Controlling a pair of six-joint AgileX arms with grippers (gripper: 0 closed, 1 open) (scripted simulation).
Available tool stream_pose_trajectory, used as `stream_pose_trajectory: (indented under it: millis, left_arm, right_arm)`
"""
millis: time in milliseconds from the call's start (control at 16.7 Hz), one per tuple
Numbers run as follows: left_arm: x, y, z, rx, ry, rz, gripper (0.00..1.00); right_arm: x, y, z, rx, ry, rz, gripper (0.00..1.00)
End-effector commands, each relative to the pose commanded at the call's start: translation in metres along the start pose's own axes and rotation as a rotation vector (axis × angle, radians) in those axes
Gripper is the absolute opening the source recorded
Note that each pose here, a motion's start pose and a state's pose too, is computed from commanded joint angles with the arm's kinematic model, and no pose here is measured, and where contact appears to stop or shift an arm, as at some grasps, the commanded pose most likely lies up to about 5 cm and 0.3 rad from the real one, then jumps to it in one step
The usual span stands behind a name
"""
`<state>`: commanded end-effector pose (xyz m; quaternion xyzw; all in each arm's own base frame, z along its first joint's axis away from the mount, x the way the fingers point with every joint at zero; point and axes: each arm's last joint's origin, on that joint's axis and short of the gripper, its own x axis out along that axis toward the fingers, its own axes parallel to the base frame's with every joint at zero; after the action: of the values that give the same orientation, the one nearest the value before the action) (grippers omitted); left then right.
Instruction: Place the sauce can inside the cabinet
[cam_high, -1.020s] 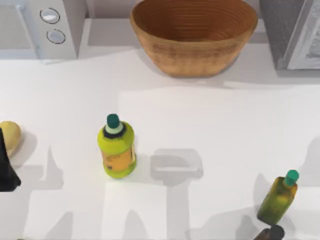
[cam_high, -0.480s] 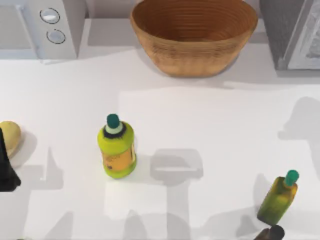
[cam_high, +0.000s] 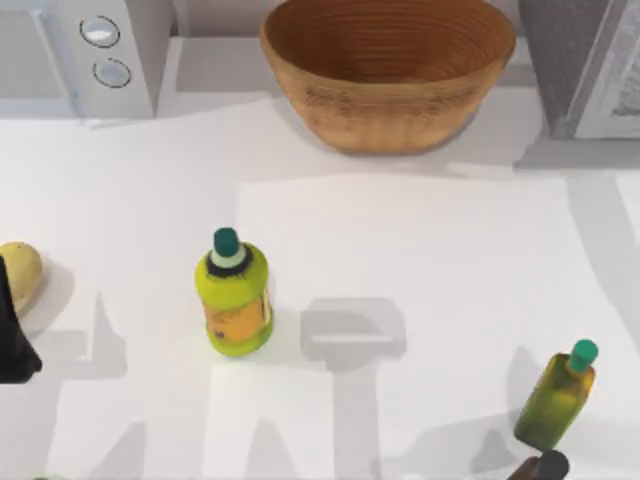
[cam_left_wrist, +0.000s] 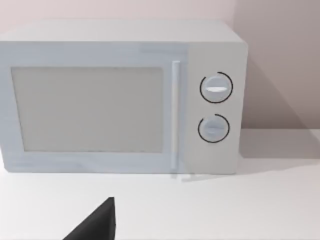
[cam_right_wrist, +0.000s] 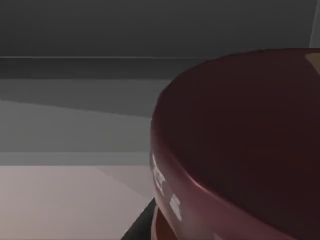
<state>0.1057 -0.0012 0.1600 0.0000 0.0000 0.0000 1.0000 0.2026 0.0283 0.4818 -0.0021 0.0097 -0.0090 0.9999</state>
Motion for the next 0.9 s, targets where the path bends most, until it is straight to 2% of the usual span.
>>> stream_pose_trajectory:
  millis: [360,900]
  left_arm:
    - [0.0,0.0,0.0,0.0,0.0,0.0,1.0]
    - [0.0,0.0,0.0,0.0,0.0,0.0,1.0]
  right_arm:
    - [0.038,0.018,0.045,0.004,-0.015,0.019,0.0]
    - [0.046,0.02,0.05,0.007,-0.019,0.02,0.0]
